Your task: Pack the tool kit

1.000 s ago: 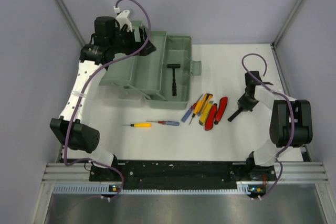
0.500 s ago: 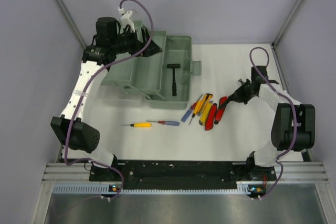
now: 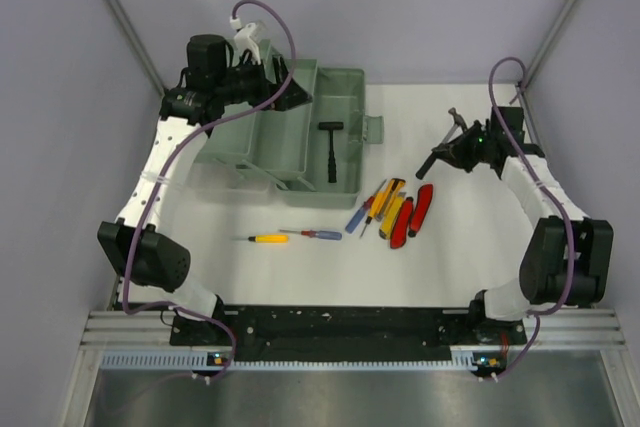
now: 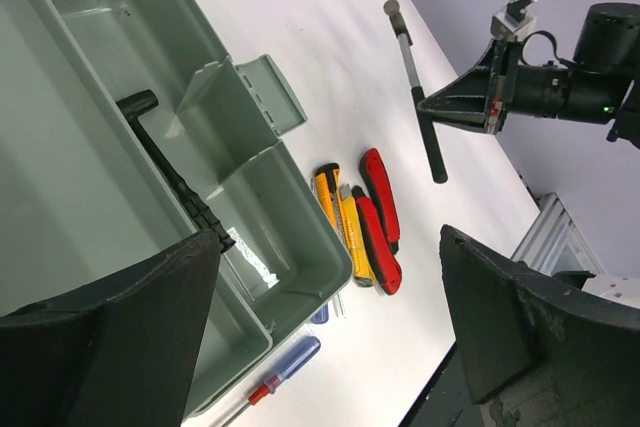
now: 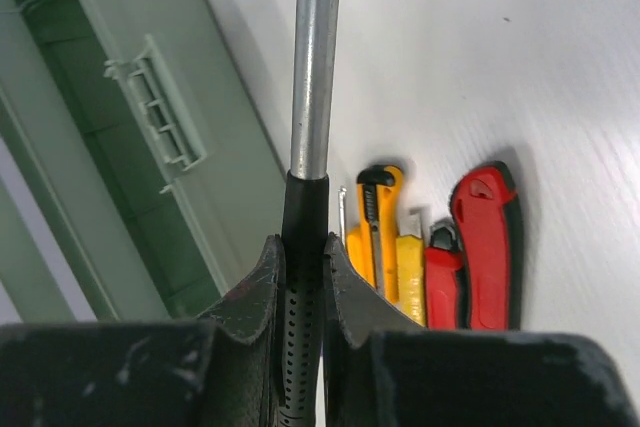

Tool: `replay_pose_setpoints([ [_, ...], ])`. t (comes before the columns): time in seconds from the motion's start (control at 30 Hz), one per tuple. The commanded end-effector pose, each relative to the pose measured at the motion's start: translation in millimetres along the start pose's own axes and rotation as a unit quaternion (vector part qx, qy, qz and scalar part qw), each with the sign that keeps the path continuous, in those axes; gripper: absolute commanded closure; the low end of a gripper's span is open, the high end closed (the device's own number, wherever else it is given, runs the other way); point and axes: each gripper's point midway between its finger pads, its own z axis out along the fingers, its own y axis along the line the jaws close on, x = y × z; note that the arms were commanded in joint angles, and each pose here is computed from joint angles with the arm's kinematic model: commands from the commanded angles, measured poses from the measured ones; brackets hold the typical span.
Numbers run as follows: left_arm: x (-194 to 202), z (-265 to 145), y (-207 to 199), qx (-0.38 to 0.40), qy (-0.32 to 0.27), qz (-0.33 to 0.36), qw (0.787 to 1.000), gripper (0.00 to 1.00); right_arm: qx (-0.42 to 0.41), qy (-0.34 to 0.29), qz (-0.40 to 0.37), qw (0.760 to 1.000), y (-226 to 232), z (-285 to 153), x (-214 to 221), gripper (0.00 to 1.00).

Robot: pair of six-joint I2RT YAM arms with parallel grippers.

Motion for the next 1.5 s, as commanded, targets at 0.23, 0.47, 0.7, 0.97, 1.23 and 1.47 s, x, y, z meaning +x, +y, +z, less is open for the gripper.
replay_pose_setpoints([
  [0.23, -39, -30, -17, -0.04, -0.07, 0.041, 0.996, 0.07, -0.2, -0.068, -0.213, 0.954, 175, -40, 10, 1.0],
  [0.47, -45, -46, -12, -0.085, -0.09, 0.052, 0.991, 0.07, -0.239, -0.051, -0.306, 0.92, 239, 5, 63, 1.0],
  [0.7, -43, -54, -10, -0.1, -0.093, 0.055, 0.989, 0.07, -0.243, -0.026, -0.32, 0.915, 264, 63, 90, 1.0],
  [0.97, -42, -58, -11, -0.106, -0.095, 0.059, 0.988, 0.07, -0.218, 0.017, -0.339, 0.915, 252, 119, 121, 1.0],
  [1.23, -40, -55, -9, -0.104, -0.093, 0.055, 0.989, 0.07, -0.159, 0.009, -0.338, 0.928, 226, 162, 145, 1.0],
  [1.47, -39, -54, -8, -0.104, -0.091, 0.053, 0.989, 0.07, -0.134, 0.009, -0.308, 0.942, 216, 182, 157, 1.0],
])
